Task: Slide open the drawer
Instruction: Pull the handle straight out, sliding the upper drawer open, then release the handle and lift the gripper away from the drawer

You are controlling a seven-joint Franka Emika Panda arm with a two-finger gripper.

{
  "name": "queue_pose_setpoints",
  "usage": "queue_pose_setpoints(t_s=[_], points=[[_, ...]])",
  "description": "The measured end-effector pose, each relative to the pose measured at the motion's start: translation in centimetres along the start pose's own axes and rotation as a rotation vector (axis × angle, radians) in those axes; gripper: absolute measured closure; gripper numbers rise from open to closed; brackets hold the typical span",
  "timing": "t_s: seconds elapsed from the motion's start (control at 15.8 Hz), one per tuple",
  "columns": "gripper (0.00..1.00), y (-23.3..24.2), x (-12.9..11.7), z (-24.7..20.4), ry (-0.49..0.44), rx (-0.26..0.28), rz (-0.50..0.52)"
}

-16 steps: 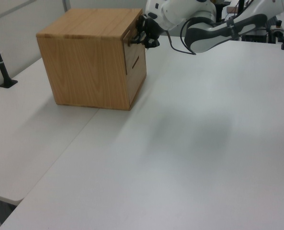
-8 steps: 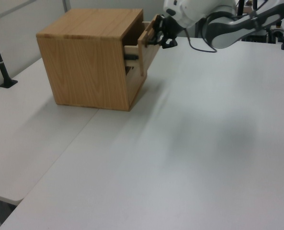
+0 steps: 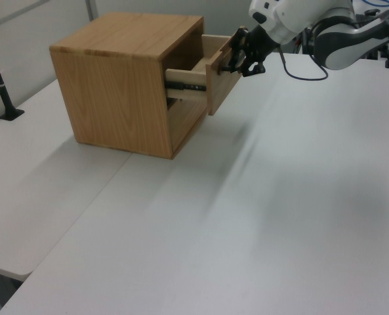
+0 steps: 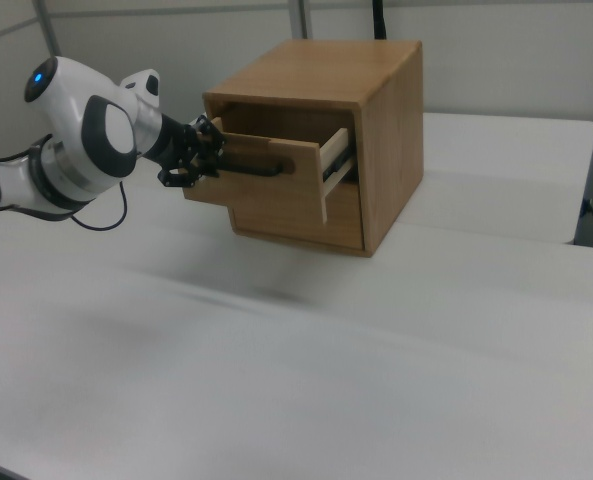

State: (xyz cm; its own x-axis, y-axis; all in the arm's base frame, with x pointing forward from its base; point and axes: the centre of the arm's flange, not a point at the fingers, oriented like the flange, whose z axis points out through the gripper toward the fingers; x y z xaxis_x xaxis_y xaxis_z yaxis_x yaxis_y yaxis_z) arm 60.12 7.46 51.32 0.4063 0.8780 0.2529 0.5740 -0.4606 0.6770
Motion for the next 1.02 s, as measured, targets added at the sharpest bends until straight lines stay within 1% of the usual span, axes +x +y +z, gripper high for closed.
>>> queue_pose_setpoints(t_s=[0.25,0.7,0.89,0.95,1.02], points=[[0.78,-1.1,-1.1,-1.9,-0.010,0.014,0.004],[0.78,-2.4,-2.1,-4.7,-0.070,0.073,0.055],[0.78,-2.7,-2.2,-5.6,-0.095,0.104,0.075],[0.76,-2.7,-2.2,-5.7,-0.099,0.109,0.084],[0.69,-2.7,-2.2,-5.8,-0.101,0.114,0.112]])
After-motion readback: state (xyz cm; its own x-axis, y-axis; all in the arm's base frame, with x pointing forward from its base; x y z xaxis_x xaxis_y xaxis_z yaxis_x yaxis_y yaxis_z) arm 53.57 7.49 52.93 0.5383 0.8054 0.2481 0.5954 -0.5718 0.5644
